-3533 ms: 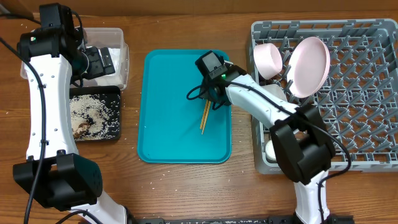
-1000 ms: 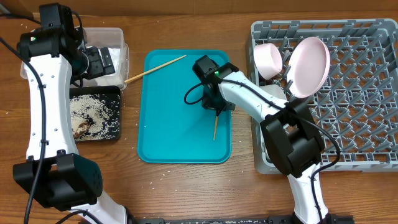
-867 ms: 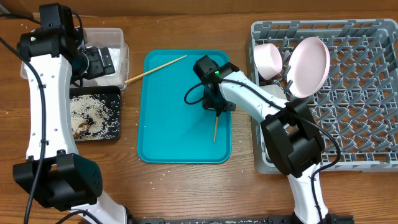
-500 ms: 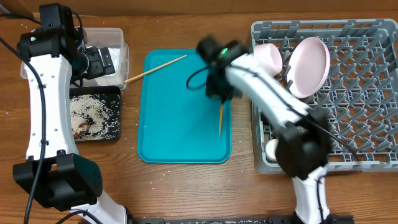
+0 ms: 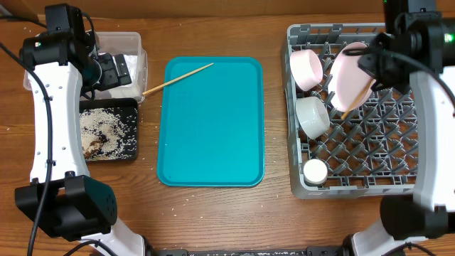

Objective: Sort waste into correct bins and load items into the dishwasher

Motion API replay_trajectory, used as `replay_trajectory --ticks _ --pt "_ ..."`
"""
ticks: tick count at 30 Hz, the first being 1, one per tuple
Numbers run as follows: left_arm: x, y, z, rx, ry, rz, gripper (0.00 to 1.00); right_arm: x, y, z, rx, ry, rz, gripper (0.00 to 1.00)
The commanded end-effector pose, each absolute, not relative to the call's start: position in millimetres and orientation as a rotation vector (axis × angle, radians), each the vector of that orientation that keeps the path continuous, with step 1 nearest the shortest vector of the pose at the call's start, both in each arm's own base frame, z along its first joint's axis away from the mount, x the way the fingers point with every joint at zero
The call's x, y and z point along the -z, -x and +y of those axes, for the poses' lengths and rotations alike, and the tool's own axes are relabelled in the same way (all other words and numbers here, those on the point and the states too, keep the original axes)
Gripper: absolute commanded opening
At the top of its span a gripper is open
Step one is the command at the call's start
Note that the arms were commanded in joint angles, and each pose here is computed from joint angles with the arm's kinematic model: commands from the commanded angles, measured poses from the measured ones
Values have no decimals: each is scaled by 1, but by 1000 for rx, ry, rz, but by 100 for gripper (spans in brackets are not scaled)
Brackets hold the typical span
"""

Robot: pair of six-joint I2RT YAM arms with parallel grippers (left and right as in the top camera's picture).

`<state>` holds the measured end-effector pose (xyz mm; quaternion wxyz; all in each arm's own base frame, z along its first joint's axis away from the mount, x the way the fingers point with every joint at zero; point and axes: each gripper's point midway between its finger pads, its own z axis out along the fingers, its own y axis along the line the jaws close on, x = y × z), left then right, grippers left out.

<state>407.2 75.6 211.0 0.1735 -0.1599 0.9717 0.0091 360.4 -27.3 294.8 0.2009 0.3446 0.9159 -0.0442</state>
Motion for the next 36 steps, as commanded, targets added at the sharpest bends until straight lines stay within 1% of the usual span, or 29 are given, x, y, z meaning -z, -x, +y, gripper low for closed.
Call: replay_trajectory --ticks 1,8,12,14,15,16,17,18,19,20,21,24,26,28,32,36 --pt "-212 -407 76 -39 421 2758 100 -259 -358 -59 214 -1110 2599 4" --pt "-212 -407 76 -39 421 2758 100 -192 -343 -100 261 -1344 2632 4" --pt "-212 -407 76 -39 421 2758 100 -159 -345 -112 233 -1409 2611 4" --pt "-212 -407 76 -39 421 2758 100 -149 -347 -116 220 -1426 2597 7" --pt "-212 -407 76 -39 421 2758 100 -146 -347 -118 217 -1431 2592 13" --pt "-212 -407 76 -39 421 2758 100 -145 -347 -120 216 -1436 2588 26" --pt "-212 -407 76 -39 421 2758 100 -146 -347 -121 216 -1438 2586 37" --pt "-212 -407 76 -39 421 2758 100 -147 -347 -121 214 -1431 2586 54" --pt "-212 -407 76 -39 421 2758 100 -151 -348 -120 207 -1422 2588 67" --pt "-212 -407 76 -39 421 2758 100 -155 -348 -119 196 -1420 2588 70" --pt "-212 -407 76 -39 421 2758 100 -162 -348 -116 174 -1400 2596 72" --pt "-212 -407 76 -39 421 2758 100 -192 -360 -97 16 -1263 2621 73" --pt "-212 -407 76 -39 421 2758 100 -221 -375 -67 -157 -1080 2627 72" --pt "-212 -407 76 -39 421 2758 100 -245 -385 -37 -241 -950 2599 72" --pt "-212 -407 76 -39 421 2758 100 -274 -413 55 -415 -665 2538 71" --pt "-212 -407 76 -39 421 2758 100 -264 -441 155 -545 -506 2497 68"
